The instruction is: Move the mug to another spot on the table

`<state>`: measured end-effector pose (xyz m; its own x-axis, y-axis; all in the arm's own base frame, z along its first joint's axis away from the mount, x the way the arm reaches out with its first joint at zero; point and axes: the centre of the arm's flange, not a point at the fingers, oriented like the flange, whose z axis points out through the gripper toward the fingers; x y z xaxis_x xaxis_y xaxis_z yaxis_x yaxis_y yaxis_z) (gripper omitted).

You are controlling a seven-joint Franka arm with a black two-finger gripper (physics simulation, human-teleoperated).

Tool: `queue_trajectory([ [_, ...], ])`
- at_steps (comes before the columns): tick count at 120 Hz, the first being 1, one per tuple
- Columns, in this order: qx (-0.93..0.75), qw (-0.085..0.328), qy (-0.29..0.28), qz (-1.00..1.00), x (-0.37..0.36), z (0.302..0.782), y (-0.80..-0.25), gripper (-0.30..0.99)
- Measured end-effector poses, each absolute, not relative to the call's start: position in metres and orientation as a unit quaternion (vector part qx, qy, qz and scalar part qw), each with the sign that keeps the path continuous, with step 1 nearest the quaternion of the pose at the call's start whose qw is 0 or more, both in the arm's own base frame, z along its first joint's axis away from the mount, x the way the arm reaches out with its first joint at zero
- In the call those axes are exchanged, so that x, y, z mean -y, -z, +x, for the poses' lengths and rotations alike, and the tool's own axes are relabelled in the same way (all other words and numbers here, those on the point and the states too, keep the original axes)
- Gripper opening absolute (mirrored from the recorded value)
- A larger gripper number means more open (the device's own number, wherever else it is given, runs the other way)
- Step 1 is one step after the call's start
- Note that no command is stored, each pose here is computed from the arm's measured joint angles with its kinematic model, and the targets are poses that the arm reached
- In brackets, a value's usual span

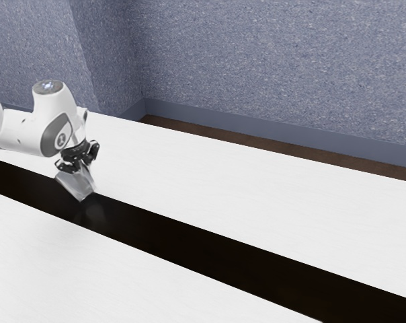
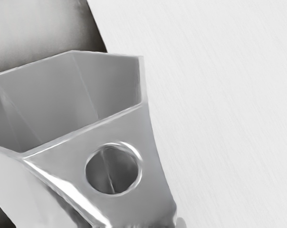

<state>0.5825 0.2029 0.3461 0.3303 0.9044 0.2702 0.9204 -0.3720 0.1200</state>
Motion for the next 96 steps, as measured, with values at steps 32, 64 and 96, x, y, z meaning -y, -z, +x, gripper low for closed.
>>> queue_trajectory([
  [32, 0.491, 0.049, 0.193, -0.848, -0.183, 0.552, -0.371, 0.01],
  [64, 0.389, 0.079, 0.204, -0.895, -0.124, 0.522, -0.367, -0.02],
  [96, 0.364, 0.06, 0.204, -0.907, -0.063, 0.48, -0.368, -0.06],
])
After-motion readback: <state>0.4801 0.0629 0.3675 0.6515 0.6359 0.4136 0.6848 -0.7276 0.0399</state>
